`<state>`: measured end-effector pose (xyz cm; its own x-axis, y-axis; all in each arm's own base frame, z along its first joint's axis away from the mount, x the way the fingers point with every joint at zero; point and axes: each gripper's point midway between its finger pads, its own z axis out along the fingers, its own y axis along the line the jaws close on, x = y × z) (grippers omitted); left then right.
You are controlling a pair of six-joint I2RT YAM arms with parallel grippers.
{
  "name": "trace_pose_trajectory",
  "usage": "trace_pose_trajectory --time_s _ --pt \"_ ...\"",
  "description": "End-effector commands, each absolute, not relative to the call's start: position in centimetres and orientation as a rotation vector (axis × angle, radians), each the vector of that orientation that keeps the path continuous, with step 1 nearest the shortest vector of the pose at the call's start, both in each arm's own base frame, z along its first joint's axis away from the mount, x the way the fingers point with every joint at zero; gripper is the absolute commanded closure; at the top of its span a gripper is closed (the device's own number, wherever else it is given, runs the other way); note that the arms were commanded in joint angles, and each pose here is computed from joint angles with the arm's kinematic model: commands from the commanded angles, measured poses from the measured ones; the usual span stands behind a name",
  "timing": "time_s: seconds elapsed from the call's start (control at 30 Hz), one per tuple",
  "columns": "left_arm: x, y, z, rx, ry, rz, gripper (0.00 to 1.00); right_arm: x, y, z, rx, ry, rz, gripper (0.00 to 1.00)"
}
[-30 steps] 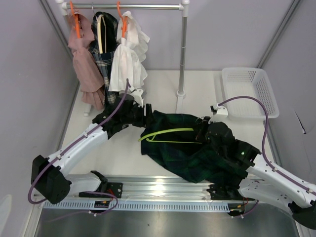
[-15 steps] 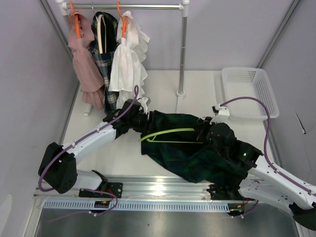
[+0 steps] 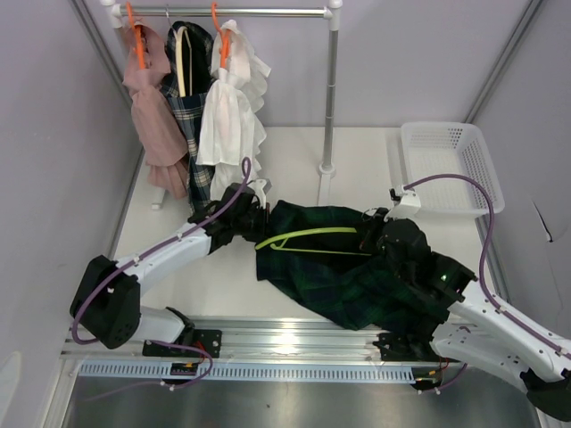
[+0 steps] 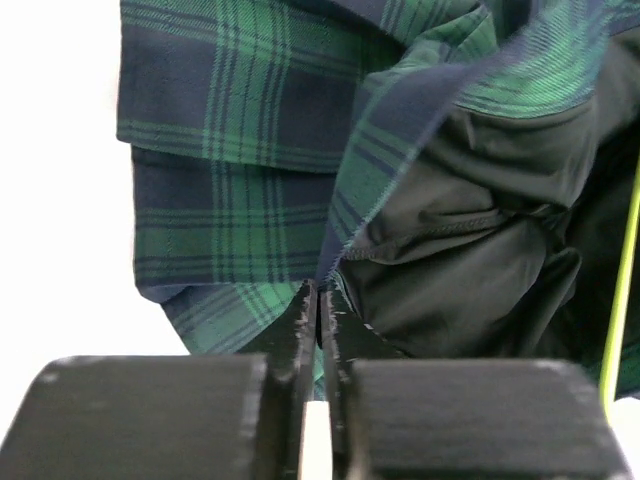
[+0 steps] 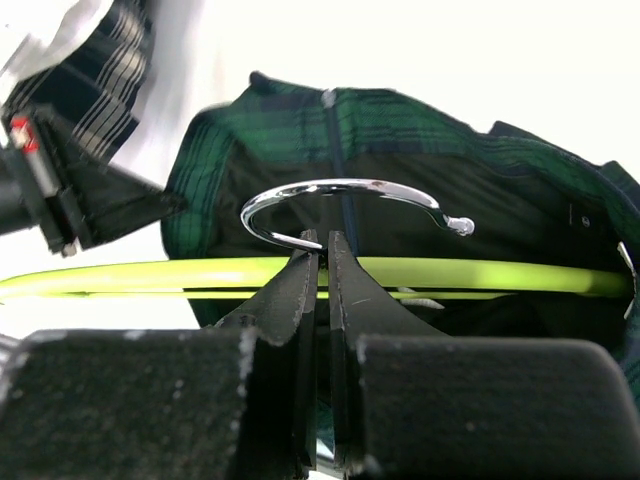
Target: Place the skirt on the hanger
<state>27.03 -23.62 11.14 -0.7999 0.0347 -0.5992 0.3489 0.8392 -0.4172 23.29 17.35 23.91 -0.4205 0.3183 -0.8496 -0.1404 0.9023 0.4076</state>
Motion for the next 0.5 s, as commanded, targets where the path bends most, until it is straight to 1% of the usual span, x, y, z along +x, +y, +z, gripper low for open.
trace_pose_trajectory --time_s 0.0,0.17,0.47 --pt "27.0 -23.3 12.8 0.271 2.360 -0.712 1.00 24.7 15.7 25.6 0.214 1.864 0.469 1.00" --pt "26.5 -22.8 13.6 0.272 2.349 -0.709 1.00 25.8 14.3 25.6 0.249 1.823 0.396 1.00" --pt "26.0 -22.2 17.0 0.274 2.288 -0.716 1.00 26.6 12.8 23.9 0.260 1.794 0.292 1.00"
